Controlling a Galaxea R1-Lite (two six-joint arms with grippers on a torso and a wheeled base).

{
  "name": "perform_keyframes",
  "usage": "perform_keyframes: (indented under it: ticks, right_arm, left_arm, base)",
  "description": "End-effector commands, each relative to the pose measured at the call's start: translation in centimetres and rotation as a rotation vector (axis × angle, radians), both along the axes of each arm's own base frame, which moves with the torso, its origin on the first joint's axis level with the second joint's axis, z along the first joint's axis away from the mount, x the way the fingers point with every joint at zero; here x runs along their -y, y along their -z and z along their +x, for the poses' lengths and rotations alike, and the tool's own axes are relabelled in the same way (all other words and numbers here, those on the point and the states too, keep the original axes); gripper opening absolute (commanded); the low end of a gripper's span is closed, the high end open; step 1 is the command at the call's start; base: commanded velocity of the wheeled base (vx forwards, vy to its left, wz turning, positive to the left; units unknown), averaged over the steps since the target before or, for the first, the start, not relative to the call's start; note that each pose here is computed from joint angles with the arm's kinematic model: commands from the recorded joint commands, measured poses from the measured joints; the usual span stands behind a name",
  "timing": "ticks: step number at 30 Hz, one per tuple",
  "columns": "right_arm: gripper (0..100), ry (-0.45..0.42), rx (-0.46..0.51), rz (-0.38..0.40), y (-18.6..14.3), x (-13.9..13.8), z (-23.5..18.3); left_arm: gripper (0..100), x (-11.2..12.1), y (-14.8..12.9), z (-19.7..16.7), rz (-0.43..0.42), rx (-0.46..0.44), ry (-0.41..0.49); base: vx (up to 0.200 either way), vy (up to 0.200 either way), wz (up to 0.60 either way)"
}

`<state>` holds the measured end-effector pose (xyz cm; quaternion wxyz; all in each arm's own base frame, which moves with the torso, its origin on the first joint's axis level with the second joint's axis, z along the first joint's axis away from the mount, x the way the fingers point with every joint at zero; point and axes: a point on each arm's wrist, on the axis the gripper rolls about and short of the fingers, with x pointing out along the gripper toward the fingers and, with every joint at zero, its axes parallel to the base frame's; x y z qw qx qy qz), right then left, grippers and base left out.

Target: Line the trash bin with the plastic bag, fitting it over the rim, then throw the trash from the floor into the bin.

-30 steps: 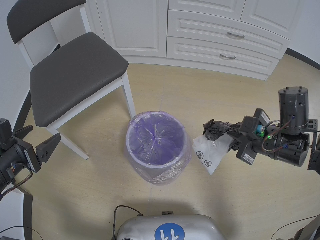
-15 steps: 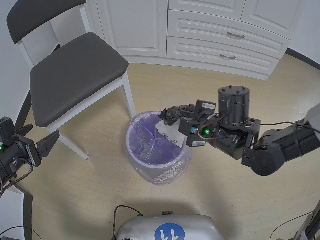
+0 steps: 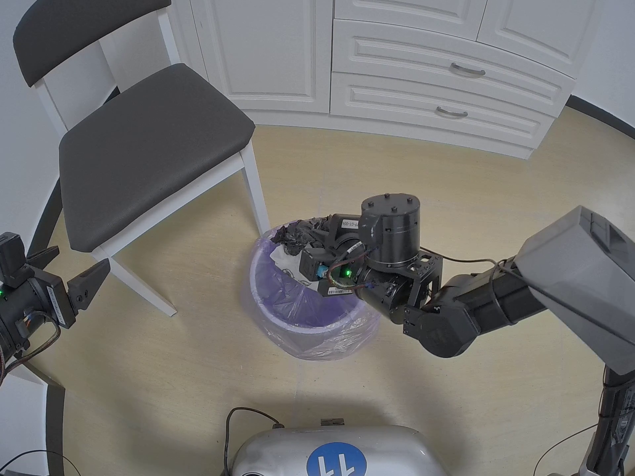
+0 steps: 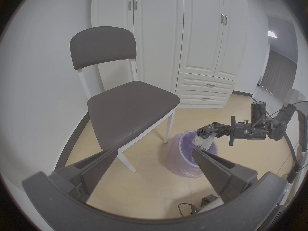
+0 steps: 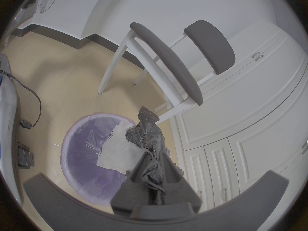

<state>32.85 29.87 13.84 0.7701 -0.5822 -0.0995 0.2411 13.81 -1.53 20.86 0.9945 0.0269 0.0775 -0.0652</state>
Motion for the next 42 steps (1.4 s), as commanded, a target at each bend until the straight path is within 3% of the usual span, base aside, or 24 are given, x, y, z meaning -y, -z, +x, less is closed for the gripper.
perform_keyframes:
  ticks: [1,8,33,42]
  right_arm:
    - [0,-0.006,-0.034,-0.029,2.8,-0.8,0.4]
    - [0,0.018,-0.087,-0.012,5.7,-0.9,1.6]
    - [0,0.114,-0.12,-0.035,11.3,0.9,7.0]
    - [0,0.071,-0.111,-0.023,10.3,-0.2,5.8]
  left_arm:
    - [100,0.0,0.1,0.0,0.001,-0.004,-0.001]
    - [100,0.0,0.3,0.0,0.003,-0.01,-0.003]
    - [100,-0.1,0.5,0.0,0.004,-0.021,-0.003]
    - [100,0.0,0.6,0.1,0.004,-0.027,-0.003]
  base:
    - [0.0,0.0,0.0]
    - [0.0,0.0,0.0]
    - [0.0,0.0,0.0]
    - [0.0,0.0,0.0]
